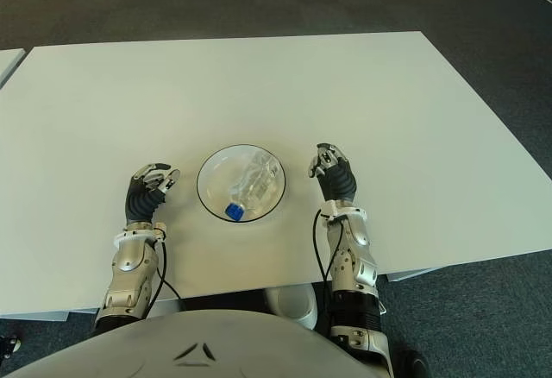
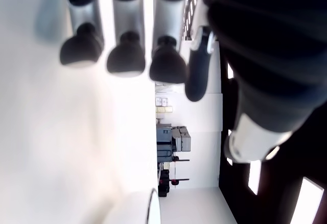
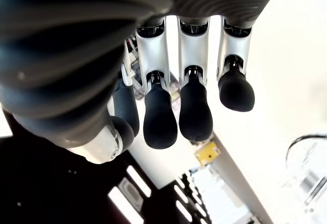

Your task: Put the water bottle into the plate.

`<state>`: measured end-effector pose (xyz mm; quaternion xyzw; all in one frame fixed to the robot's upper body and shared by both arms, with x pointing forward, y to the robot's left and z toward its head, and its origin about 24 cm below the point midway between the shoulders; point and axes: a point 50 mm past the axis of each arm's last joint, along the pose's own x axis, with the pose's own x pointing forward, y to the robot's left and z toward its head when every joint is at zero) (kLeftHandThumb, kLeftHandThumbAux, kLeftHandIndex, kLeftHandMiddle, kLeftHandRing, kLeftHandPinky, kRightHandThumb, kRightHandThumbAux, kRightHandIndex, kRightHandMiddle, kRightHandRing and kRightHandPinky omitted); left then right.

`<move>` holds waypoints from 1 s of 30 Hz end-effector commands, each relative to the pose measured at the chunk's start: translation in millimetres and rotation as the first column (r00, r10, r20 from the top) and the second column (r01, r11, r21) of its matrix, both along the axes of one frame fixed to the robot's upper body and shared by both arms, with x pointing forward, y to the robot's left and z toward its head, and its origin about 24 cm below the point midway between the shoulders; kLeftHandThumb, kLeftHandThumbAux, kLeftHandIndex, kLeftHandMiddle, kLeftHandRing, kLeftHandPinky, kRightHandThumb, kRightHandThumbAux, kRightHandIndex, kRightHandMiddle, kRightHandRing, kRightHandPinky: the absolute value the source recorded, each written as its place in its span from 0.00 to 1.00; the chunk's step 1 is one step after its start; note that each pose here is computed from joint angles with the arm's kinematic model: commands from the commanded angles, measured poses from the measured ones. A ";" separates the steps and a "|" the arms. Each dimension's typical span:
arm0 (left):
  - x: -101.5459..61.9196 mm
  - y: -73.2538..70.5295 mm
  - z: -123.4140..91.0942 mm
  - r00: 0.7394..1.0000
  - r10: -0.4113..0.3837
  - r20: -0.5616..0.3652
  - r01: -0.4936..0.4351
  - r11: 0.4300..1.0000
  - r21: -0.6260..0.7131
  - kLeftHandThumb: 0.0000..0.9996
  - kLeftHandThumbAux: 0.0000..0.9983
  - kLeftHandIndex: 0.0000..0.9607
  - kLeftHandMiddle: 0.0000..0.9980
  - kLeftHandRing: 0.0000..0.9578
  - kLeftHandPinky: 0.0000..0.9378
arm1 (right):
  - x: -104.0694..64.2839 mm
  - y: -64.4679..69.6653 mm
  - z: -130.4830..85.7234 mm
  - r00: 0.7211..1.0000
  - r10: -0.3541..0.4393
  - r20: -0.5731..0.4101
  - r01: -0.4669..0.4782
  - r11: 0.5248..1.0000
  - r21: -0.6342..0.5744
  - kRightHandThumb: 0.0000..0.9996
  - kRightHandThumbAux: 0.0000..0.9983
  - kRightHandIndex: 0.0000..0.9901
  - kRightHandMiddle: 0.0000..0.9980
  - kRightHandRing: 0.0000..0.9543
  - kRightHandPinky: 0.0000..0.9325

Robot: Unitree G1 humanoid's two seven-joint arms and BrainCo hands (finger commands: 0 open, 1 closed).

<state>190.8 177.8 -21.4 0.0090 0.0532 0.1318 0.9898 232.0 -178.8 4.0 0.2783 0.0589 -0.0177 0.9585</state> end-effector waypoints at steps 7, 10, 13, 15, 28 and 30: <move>-1.7 2.5 -4.9 1.000 -0.008 -0.022 0.008 1.000 0.005 0.70 0.72 0.45 0.85 0.89 0.89 | -12.1 -0.9 -17.7 0.997 -0.008 -0.075 0.004 0.999 -0.052 0.71 0.73 0.44 0.85 0.87 0.88; -1.6 2.5 -5.1 1.000 -0.010 -0.019 0.010 1.000 0.001 0.70 0.72 0.45 0.85 0.88 0.88 | -13.4 -1.4 -20.0 0.997 -0.008 -0.078 0.000 0.994 -0.105 0.71 0.73 0.44 0.85 0.87 0.87; -1.6 2.3 -5.2 1.000 -0.013 -0.017 0.013 1.000 -0.001 0.70 0.72 0.45 0.85 0.88 0.87 | -14.9 -2.0 -22.5 0.997 -0.007 -0.075 -0.006 0.984 -0.176 0.71 0.73 0.44 0.85 0.87 0.87; -1.8 2.2 -5.3 1.000 -0.016 -0.017 0.016 1.000 -0.001 0.70 0.72 0.45 0.85 0.88 0.87 | -15.7 -2.3 -24.4 0.997 -0.008 -0.071 -0.008 0.975 -0.221 0.71 0.73 0.44 0.85 0.87 0.87; -2.6 3.8 -5.4 1.000 -0.016 -0.015 0.016 1.000 0.011 0.70 0.72 0.45 0.85 0.88 0.86 | -14.9 -1.5 -31.2 0.998 0.007 -0.056 -0.025 0.941 -0.338 0.70 0.73 0.44 0.84 0.87 0.86; -2.9 4.1 -5.3 1.000 -0.011 -0.015 0.012 1.000 0.011 0.70 0.72 0.45 0.85 0.88 0.87 | -14.6 -0.8 -31.9 0.999 0.014 -0.051 -0.031 0.939 -0.343 0.70 0.73 0.44 0.84 0.87 0.86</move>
